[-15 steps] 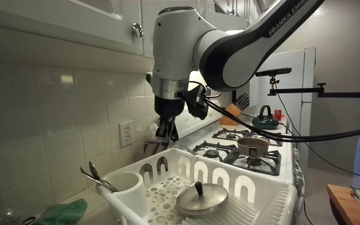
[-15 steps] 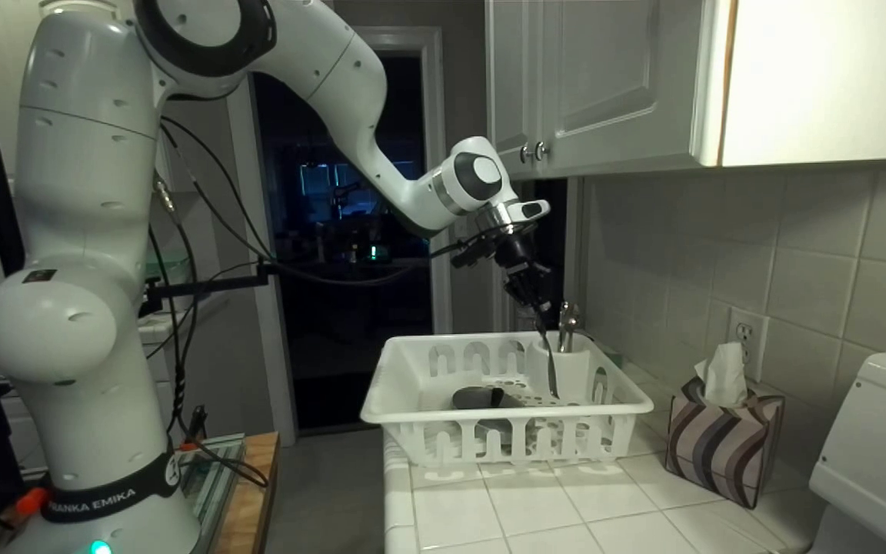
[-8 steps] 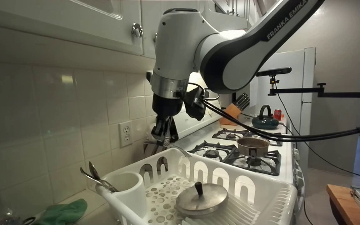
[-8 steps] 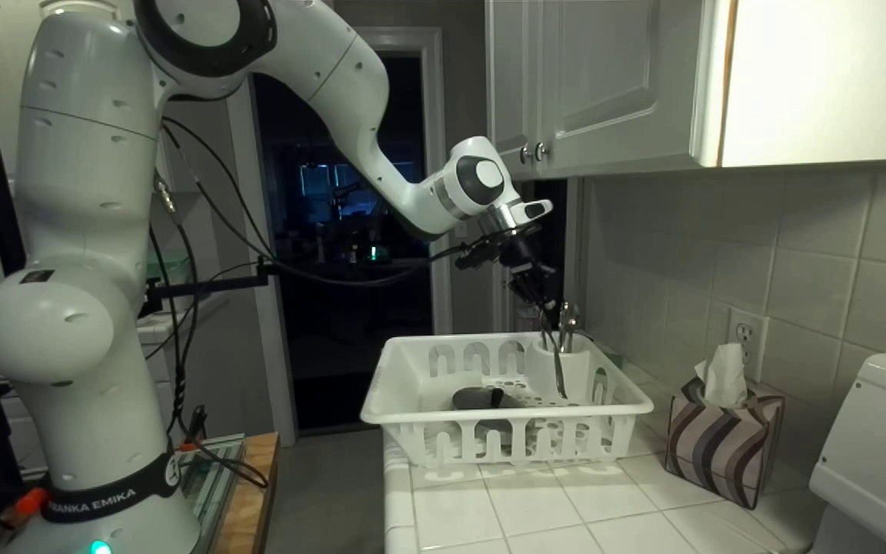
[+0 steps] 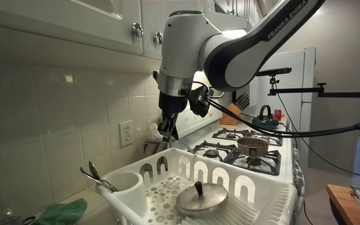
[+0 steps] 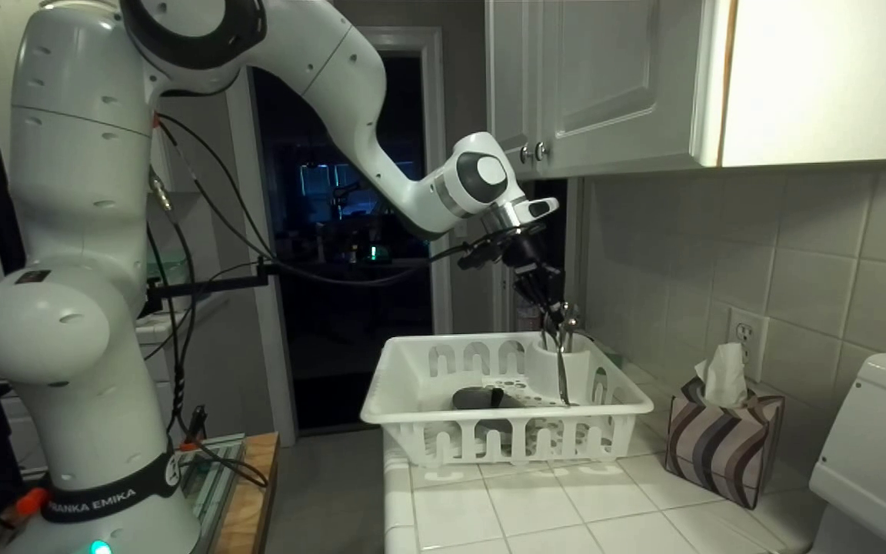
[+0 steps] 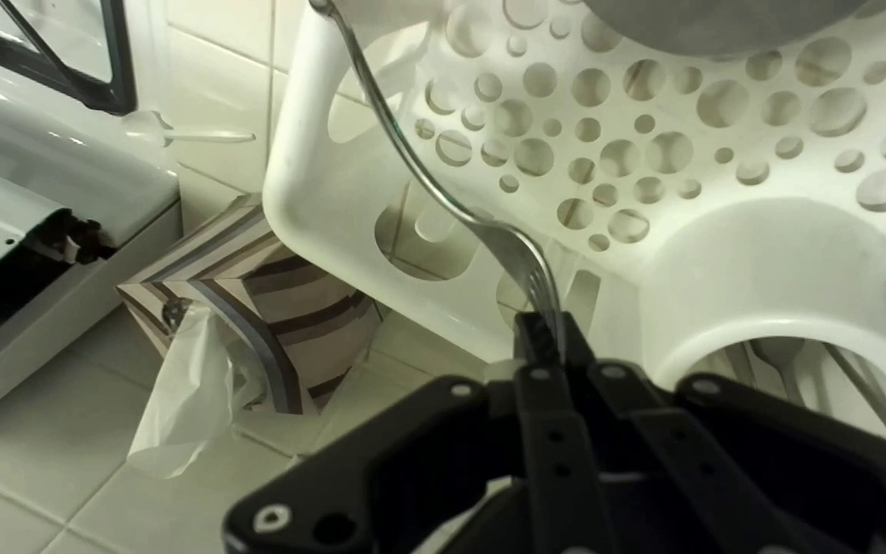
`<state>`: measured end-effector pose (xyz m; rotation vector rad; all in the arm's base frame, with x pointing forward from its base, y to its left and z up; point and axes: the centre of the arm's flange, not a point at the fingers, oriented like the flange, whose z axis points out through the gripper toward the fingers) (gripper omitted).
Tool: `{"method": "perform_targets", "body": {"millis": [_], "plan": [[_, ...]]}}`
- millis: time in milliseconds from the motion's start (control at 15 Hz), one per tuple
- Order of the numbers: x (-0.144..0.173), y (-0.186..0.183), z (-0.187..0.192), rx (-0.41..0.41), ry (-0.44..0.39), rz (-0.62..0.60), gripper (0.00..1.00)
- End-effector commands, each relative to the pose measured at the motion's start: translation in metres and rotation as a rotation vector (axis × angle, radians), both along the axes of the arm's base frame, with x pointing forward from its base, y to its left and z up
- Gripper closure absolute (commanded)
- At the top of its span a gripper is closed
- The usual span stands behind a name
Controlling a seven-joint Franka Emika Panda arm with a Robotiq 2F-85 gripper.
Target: Take the fork off of the dish rack
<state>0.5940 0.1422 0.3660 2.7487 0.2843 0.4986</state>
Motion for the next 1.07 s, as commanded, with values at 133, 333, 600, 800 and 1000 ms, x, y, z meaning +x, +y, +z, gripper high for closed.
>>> {"method": "perform_targets", "body": {"millis": [133,333,600,800,1000], "plan": [[-0.031,-0.03,0.012,0.025,-0.024,-0.116,0.99],[-0.042,-0.051,0.016,0.06,-0.042,-0.225,0.99],[-0.055,-0.088,0.019,0.084,-0.02,-0.397,0.99],[-0.062,-0.116,0.016,0.106,-0.017,-0.488,0.99],[-0.066,-0.142,0.007,0.162,-0.041,-0.568,0.99]]}}
